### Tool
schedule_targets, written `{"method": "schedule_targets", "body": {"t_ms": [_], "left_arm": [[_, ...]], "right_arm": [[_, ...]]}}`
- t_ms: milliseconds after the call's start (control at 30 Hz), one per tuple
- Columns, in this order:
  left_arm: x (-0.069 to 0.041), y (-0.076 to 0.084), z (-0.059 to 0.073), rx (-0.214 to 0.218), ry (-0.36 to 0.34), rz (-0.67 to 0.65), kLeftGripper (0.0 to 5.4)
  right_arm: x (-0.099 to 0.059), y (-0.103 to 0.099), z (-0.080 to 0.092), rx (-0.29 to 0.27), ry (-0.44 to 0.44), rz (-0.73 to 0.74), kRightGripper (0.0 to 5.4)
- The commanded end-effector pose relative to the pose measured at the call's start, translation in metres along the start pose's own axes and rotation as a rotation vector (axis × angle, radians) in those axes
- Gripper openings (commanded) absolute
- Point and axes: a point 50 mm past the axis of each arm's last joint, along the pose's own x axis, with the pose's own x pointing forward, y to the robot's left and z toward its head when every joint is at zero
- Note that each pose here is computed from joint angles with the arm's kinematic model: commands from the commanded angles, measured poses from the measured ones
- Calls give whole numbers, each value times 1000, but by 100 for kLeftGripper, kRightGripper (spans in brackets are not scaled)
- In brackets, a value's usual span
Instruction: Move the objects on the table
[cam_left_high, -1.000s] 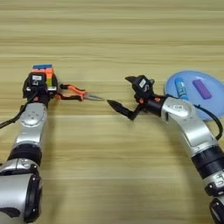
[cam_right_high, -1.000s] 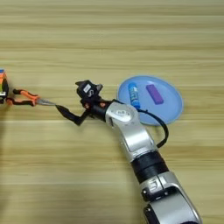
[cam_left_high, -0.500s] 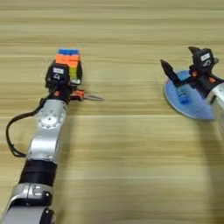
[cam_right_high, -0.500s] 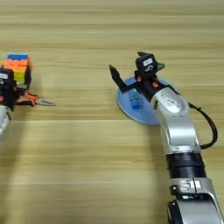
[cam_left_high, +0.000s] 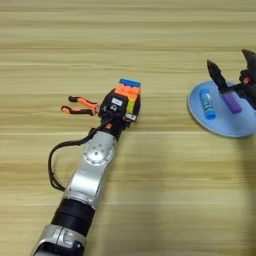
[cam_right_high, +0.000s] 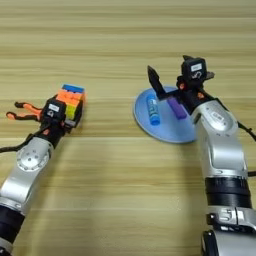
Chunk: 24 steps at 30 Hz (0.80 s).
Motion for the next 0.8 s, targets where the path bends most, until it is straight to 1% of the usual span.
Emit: {"method": "schedule_targets", "body": {"t_ms": [33, 233, 467, 800], "left_arm": [[2, -21, 0, 8, 9, -68, 329], [5, -40, -7, 12, 32, -132, 329], [8, -60, -18, 2, 76, -203, 329], [13, -83, -27, 7, 107, -275, 329]], "right_arm": [[-5, -5, -2, 10, 15, -23, 540], [-7, -5, -4, 15, 18, -31, 540], [-8, -5, -4, 19, 17, -37, 540], [-10, -3, -4, 24, 17, -43, 540]]}}
